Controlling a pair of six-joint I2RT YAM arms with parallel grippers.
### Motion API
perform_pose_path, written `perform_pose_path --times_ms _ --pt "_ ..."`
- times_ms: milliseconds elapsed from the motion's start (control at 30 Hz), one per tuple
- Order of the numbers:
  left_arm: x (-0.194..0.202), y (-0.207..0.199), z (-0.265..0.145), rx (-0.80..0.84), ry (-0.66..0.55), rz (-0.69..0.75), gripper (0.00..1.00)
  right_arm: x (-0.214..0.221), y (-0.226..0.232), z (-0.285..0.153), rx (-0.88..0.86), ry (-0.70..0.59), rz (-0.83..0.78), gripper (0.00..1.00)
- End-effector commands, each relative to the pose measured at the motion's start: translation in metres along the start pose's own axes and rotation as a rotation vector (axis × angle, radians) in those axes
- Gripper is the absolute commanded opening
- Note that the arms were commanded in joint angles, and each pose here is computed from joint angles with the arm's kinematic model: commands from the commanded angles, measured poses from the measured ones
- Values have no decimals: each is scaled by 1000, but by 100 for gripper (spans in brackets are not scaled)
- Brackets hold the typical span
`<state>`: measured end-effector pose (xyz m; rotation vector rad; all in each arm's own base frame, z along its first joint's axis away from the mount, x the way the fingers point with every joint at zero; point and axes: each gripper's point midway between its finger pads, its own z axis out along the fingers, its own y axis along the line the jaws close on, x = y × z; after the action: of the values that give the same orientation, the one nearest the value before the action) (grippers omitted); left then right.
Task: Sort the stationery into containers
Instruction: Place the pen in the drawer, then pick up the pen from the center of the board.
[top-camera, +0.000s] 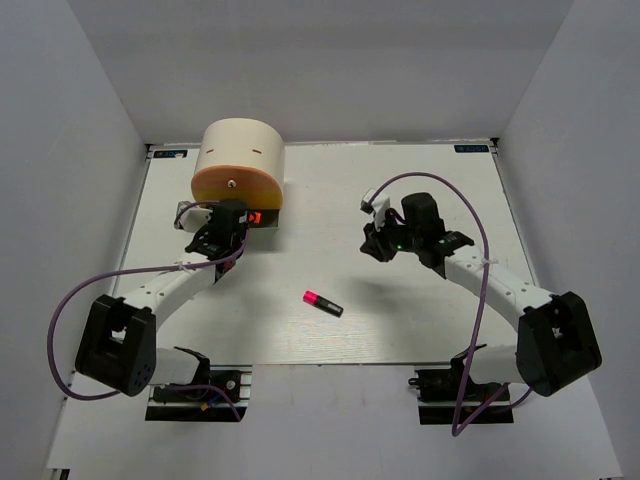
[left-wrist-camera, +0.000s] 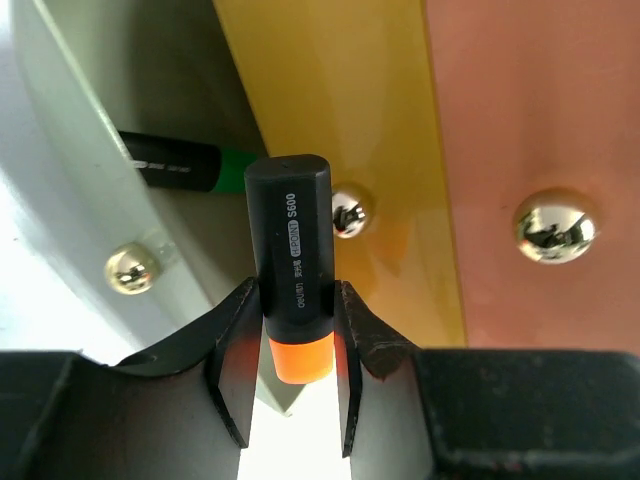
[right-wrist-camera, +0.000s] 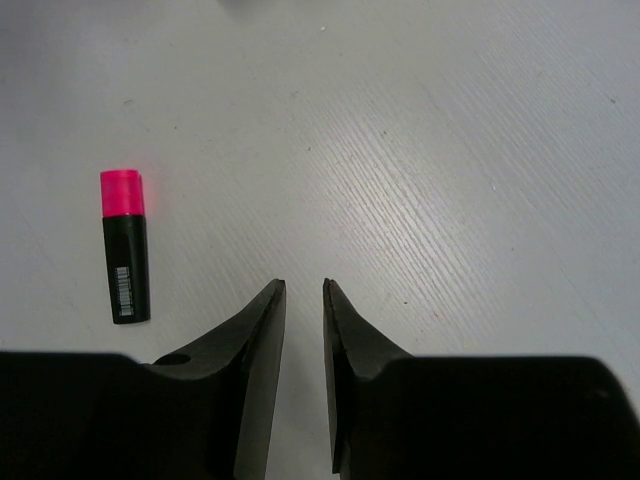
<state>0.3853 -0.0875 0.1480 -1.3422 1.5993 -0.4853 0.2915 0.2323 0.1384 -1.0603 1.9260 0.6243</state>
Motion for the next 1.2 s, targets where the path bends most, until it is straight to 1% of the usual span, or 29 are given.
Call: perform_pose_path --times_ms 0,100,133,200,233,300,367,433,533,600,633,700,733,767,800,833,867,900,933,967,1000,1033,1100,1133,1167 --pt "-9 -20 2 28 -15 -45 14 -5 0 -4 2 -31 -18 28" --pt "-13 -22 3 32 -23 -54 21 -4 1 -3 -4 -30 -18 29" --pt "-10 -19 5 25 -14 -49 27 -5 1 -4 -2 -31 -19 29" --pt "-8 -20 5 26 -3 -58 34 -5 -1 -3 -1 -32 -17 29" --pt "-8 -20 5 26 -3 -58 40 -6 0 -2 -4 -32 -21 29" --pt "-8 -20 5 26 -3 -58 43 -6 1 -2 -8 -31 -22 31" --pt "-5 -15 5 18 7 -52 50 -7 2 -2 -18 -32 -19 31" --pt "-4 -13 5 18 7 -52 54 -7 5 -2 -38 -35 -24 35" --pt "-3 -13 5 20 16 -52 60 -8 8 -2 -54 -36 -27 36" --pt "-3 -13 5 20 16 -52 60 -7 11 -2 -72 -33 -29 40" --pt "-3 -13 5 20 16 -52 60 -5 13 -2 -80 -29 -28 40" --pt "-3 -16 3 28 25 -57 61 -6 18 -3 -110 -32 -40 45" --pt "-4 -22 -1 50 33 -70 63 -12 31 -5 -188 -55 -44 48" --pt "-3 -27 -6 68 54 -67 67 -12 38 -6 -230 -57 -44 50" --pt "-3 -29 -9 81 66 -37 71 -3 50 -9 -296 -27 -56 52" --pt "-2 -30 -13 89 83 -17 77 -14 74 -15 -447 -72 -60 54" --pt "5 -29 -19 94 129 10 85 -12 84 -17 -505 -69 -61 56" --pt "0 -34 -25 111 140 55 87 -6 93 -21 -552 -42 -47 56" --pt "6 -29 -30 106 185 98 89 -3 99 -17 -591 -31 -29 56" --pt "9 -19 -36 77 214 150 92 -1 103 -14 -596 -14 -37 56" --pt "10 -13 -40 72 237 211 92 3 104 -11 -595 2 -38 56" --pt "12 -12 -51 84 277 238 94 3 104 -7 -574 17 -60 57" --pt "17 15 -60 37 329 315 97 11 105 5 -552 85 -71 59" --pt "16 18 -70 56 355 345 99 18 108 8 -564 140 -48 62" --pt "18 32 -75 32 378 370 99 20 99 16 -519 181 -46 63"
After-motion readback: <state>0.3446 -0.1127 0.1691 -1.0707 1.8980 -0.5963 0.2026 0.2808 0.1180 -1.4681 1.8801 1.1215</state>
